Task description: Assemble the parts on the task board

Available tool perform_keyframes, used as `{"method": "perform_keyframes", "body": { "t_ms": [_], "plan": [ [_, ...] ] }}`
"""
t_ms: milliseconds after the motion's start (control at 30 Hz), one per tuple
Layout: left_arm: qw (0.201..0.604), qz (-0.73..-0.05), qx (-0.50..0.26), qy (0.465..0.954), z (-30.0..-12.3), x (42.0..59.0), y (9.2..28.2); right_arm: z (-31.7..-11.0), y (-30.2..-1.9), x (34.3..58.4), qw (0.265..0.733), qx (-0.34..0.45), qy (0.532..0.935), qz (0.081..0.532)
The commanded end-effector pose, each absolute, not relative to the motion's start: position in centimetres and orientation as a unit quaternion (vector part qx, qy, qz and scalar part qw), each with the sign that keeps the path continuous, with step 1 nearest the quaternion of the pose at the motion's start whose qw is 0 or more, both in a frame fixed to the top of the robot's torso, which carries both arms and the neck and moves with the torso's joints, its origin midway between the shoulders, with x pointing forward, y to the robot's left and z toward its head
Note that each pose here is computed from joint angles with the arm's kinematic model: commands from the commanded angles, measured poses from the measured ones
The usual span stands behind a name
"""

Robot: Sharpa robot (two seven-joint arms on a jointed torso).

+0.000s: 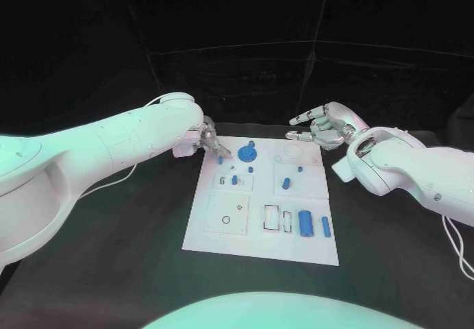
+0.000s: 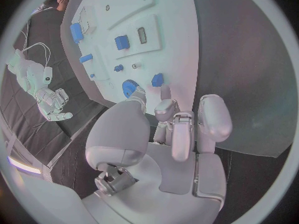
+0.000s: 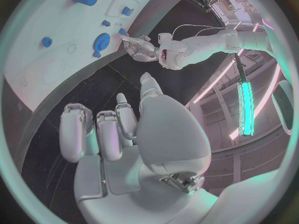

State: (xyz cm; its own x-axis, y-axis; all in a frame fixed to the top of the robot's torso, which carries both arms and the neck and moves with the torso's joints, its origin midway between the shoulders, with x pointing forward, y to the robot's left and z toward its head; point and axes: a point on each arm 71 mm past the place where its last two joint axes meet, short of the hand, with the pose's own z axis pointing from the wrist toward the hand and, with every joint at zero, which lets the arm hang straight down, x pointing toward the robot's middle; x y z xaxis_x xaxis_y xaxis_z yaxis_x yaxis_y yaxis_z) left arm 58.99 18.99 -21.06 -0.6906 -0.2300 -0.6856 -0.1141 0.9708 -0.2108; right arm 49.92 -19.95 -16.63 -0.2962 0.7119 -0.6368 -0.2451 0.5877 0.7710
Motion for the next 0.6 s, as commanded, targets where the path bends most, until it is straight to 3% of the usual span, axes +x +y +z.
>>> {"method": "perform_keyframes", "body": {
  "t_ms": [33, 600],
  "plan": [
    [0.374, -0.076, -0.085, 0.920, -21.15, 58.97, 18.90, -16.50, -19.82, 49.93, 0.567, 0.166, 0.685, 0.426],
    [0.367, -0.072, -0.086, 0.923, -21.48, 59.01, 18.97, -16.52, -19.76, 49.99, 0.567, 0.166, 0.685, 0.426]
  ]
}}
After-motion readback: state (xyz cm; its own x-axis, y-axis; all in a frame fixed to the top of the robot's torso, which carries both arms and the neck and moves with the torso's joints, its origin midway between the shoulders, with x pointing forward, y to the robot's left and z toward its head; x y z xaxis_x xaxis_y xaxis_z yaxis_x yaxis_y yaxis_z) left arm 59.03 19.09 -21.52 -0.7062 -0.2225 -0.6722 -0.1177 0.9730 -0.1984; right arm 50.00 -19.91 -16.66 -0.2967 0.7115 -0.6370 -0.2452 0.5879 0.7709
